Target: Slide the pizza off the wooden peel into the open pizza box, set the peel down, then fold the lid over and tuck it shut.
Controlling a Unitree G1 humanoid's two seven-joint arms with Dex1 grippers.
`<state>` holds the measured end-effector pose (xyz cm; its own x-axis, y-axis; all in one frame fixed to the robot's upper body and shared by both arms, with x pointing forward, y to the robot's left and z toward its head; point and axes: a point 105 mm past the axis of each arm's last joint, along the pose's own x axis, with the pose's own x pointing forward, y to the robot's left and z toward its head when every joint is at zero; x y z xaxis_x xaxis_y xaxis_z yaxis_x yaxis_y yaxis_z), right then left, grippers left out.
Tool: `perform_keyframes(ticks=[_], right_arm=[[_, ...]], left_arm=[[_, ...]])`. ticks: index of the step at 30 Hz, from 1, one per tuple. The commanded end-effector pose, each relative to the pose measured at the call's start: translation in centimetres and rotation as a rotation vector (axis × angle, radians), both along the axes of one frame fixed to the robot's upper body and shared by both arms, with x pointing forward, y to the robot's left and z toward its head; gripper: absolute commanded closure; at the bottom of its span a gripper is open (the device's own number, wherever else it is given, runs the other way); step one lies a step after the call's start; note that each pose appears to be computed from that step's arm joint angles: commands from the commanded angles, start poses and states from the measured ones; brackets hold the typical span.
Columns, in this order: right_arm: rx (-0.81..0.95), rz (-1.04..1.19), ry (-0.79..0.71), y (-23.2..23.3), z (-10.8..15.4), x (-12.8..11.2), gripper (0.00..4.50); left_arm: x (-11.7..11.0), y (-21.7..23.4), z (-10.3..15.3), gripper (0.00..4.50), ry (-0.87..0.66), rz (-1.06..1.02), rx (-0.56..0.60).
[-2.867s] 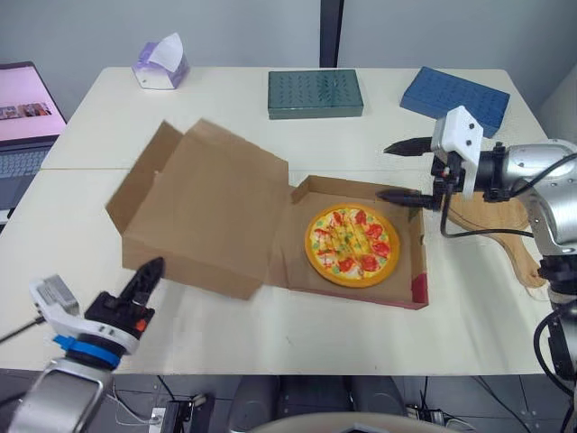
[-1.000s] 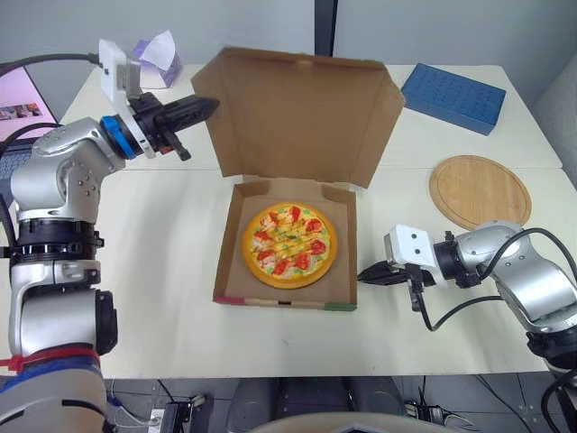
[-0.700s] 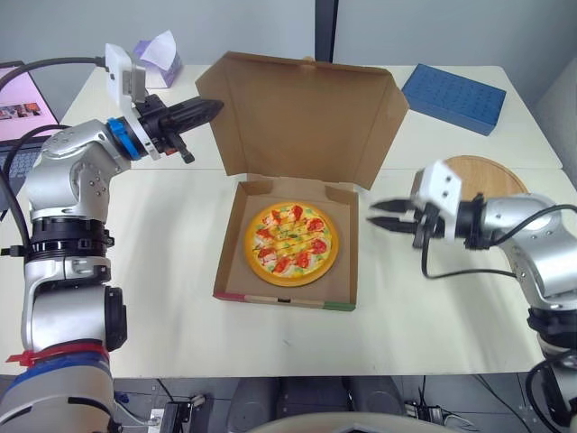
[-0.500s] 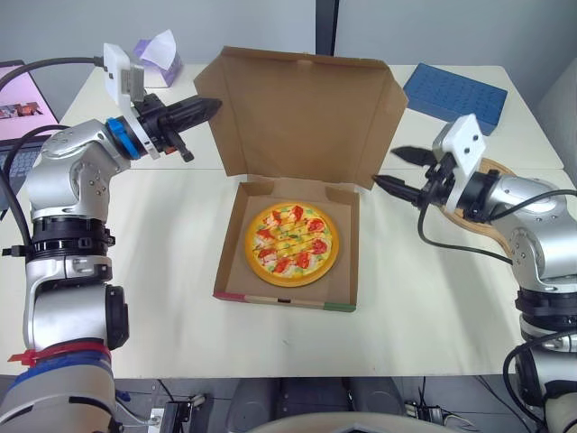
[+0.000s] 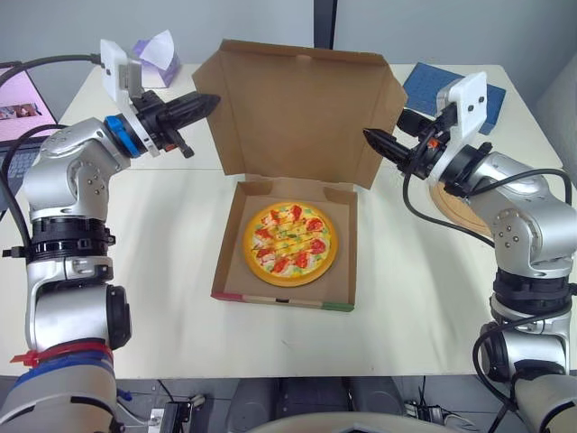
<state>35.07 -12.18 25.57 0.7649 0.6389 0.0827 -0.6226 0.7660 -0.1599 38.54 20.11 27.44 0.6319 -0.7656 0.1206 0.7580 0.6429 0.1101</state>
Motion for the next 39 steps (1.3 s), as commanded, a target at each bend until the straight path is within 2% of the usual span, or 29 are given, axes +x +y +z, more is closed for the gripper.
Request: perform_keyframes(ticks=[1,6,13,18,29,39], right_arm=[[0.022,-0.011,-0.080,0.1,2.0,-0.7,2.74],[0.018,-0.031,-0.091,0.1,2.3,-0.6,4.48],[-0.008,-0.069,-0.110,-0.1,2.9,-0.1,4.48],[-0.032,-0.123,-0.158,0.8,3.8,0.5,4.48],[0.058,-0.231,-0.161,3.3,3.3,0.4,4.48],[0.111,-0.155,-0.080,5.9,1.0,-2.3,4.48]], left_arm=[[-1.0,0.0,1.9,4.50,-0.072,0.002,-0.018],[-1.7,-0.4,1.7,4.50,-0.078,0.041,-0.004],[-1.8,-0.9,2.0,4.50,-0.100,0.178,-0.003],[-1.4,-2.1,2.9,4.50,-0.093,0.306,-0.076],[-2.6,-5.8,3.3,4.50,-0.074,0.323,-0.203],[-5.1,-5.9,1.1,4.50,-0.027,0.325,-0.262]])
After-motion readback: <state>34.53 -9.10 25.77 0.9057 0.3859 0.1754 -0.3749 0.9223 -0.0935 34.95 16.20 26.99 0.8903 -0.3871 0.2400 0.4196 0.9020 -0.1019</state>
